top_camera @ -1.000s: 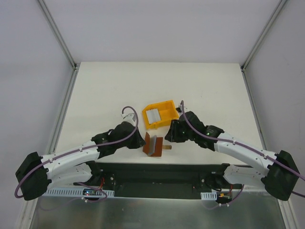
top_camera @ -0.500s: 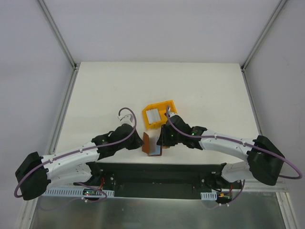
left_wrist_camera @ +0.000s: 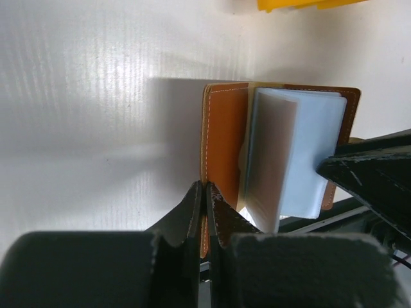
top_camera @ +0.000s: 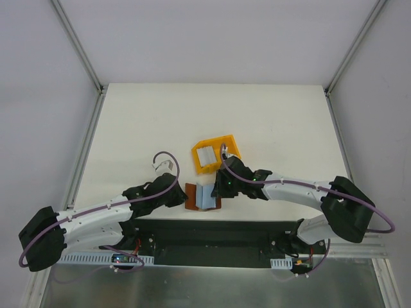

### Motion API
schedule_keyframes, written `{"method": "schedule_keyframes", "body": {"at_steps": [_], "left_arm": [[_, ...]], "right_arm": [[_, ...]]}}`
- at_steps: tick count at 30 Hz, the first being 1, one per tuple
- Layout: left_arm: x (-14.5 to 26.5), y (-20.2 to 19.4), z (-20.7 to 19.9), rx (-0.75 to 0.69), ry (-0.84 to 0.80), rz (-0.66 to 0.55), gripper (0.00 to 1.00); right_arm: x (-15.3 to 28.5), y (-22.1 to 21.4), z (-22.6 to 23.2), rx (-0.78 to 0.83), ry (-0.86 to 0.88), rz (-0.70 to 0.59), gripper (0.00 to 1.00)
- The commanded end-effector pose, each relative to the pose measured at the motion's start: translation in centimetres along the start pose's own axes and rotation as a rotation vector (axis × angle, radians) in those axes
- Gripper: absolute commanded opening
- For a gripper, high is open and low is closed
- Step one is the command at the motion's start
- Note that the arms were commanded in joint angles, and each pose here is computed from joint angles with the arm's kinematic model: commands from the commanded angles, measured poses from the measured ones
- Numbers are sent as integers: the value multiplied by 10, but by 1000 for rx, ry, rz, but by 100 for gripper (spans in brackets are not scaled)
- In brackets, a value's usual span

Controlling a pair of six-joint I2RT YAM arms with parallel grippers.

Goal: Put the credit cards into the card holder
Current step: Open the card holder at the center of the board.

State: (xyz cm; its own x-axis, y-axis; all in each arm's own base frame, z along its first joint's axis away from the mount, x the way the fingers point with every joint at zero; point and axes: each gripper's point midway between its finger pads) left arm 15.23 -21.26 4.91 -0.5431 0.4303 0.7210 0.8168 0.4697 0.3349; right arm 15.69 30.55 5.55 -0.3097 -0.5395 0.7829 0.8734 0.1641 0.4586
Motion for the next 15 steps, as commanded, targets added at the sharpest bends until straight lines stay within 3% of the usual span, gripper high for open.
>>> {"method": "schedule_keyframes", "body": {"at_steps": [1, 15], "left_arm": [[-3, -8, 28, 6, 81, 8, 0], [-9, -16, 52, 3, 155, 23, 0]], "right_arm": [[4, 10, 11, -2, 44, -43, 28], [6, 19, 27, -13, 159, -101, 34]]}}
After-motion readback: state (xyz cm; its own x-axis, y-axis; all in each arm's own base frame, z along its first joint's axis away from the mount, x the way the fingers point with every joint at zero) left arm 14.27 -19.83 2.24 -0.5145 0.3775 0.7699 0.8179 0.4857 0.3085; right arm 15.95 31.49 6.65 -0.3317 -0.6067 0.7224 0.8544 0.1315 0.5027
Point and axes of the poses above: each gripper's point midway between its finger pads, its own x axis back along the fingers, its own z axis along the line the jaws close on, y = z × x, and after that the axes turned 10 degrees about x, right-handed
